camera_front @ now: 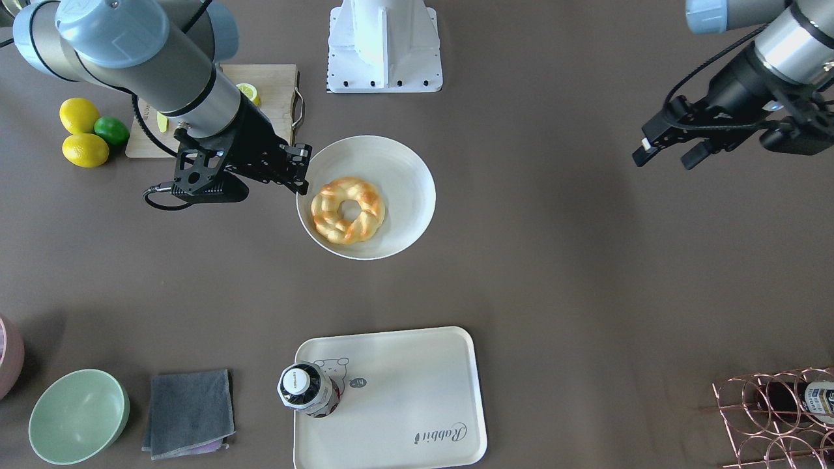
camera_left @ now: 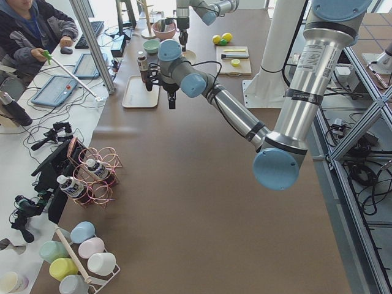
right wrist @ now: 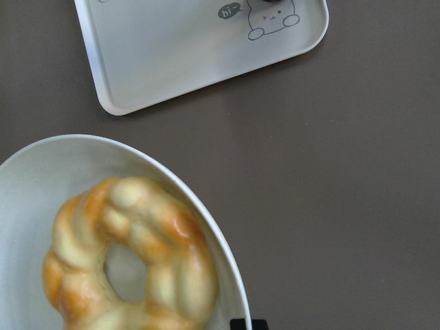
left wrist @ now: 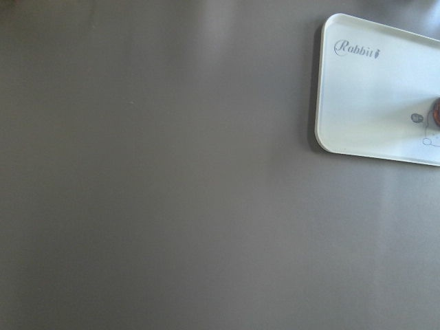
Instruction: Place donut on tray
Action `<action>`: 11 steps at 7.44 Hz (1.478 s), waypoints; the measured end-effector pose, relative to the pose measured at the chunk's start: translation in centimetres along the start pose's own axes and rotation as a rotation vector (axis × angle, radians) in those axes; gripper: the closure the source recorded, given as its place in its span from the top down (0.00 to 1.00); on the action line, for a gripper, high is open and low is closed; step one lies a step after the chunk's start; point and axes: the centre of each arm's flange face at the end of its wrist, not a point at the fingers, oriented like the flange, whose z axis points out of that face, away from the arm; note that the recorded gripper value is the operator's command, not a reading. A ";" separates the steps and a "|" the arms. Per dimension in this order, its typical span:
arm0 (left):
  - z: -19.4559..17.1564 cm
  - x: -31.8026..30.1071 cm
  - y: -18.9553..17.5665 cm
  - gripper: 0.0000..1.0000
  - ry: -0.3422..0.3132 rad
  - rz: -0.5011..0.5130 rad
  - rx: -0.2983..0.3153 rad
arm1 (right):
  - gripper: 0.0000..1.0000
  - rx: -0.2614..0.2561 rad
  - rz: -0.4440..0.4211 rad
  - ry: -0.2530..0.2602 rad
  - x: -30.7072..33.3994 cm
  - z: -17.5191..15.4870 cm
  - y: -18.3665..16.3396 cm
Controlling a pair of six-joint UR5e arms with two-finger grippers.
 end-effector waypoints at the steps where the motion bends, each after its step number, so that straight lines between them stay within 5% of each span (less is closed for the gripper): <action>1: 1.6 2.8 0.9 0.97 0.000 -0.015 0.002 | 0.00 0.007 0.007 0.004 -1.7 0.4 1.2; 7: 5.4 9.9 3.1 0.86 0.016 -0.076 -0.019 | 0.00 0.009 0.014 -0.017 -4.9 0.5 3.4; 11: 5.4 11.4 4.5 0.59 0.036 -0.105 -0.034 | 0.00 0.013 0.014 -0.022 -5.4 0.2 3.3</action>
